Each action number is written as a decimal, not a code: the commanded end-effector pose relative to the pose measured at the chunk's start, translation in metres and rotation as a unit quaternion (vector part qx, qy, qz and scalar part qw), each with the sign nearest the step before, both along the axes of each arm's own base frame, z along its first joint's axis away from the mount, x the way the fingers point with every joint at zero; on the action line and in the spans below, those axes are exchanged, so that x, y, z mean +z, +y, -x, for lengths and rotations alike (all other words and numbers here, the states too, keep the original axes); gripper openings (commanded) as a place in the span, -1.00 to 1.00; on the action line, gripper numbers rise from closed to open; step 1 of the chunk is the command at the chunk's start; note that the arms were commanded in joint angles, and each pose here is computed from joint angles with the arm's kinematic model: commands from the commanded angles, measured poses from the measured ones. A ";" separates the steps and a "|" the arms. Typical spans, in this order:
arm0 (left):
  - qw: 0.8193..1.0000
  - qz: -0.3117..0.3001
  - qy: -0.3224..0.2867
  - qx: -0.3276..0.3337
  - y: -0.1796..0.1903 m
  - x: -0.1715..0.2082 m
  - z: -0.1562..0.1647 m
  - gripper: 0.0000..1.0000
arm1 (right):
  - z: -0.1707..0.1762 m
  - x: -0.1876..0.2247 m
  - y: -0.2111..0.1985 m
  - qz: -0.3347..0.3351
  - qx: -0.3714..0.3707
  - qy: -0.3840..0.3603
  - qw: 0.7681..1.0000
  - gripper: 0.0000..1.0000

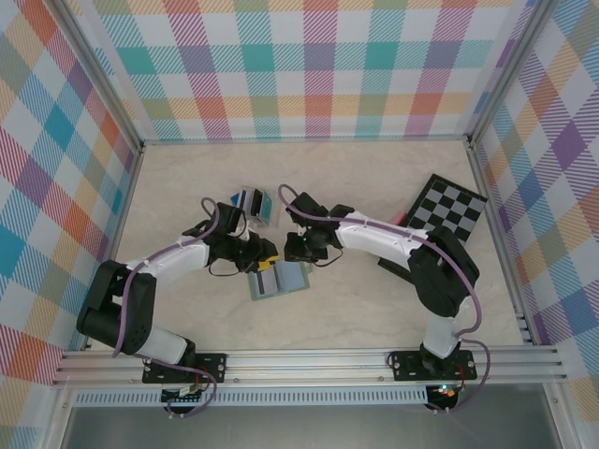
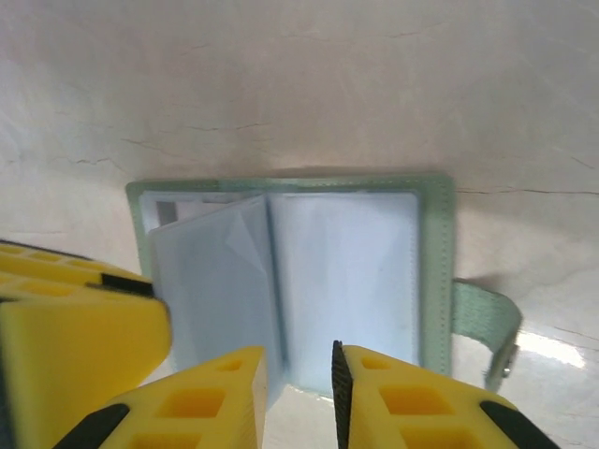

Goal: Take the credit cards out of the card holder

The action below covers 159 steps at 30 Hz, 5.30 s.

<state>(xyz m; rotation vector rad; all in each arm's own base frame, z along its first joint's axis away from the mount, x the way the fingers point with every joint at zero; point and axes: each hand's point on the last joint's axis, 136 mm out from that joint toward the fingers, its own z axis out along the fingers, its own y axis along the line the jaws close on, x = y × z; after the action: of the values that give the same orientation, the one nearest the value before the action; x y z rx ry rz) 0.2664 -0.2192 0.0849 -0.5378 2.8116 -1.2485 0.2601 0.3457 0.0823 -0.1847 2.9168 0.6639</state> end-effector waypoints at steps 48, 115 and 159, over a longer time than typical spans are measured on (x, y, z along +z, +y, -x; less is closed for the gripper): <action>0.996 -0.072 0.060 -0.001 -0.001 -0.045 0.006 -0.53 | 0.008 -0.049 -0.006 0.092 0.009 0.070 0.993 -0.58; 0.997 -0.023 -0.038 -0.060 -0.011 -0.019 0.017 -1.00 | 0.025 -0.081 -0.011 0.116 0.010 0.137 0.984 -0.58; 0.976 0.110 -0.179 -0.055 0.022 0.135 -0.025 -1.00 | -0.021 0.111 0.033 -0.361 0.095 0.064 0.926 0.27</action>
<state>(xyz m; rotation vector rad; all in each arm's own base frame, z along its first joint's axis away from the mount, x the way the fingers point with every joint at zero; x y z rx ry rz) 0.2856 -0.1917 0.1969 -0.1848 2.5204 -1.3992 0.2895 0.3672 0.1697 -0.2406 2.6585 1.5563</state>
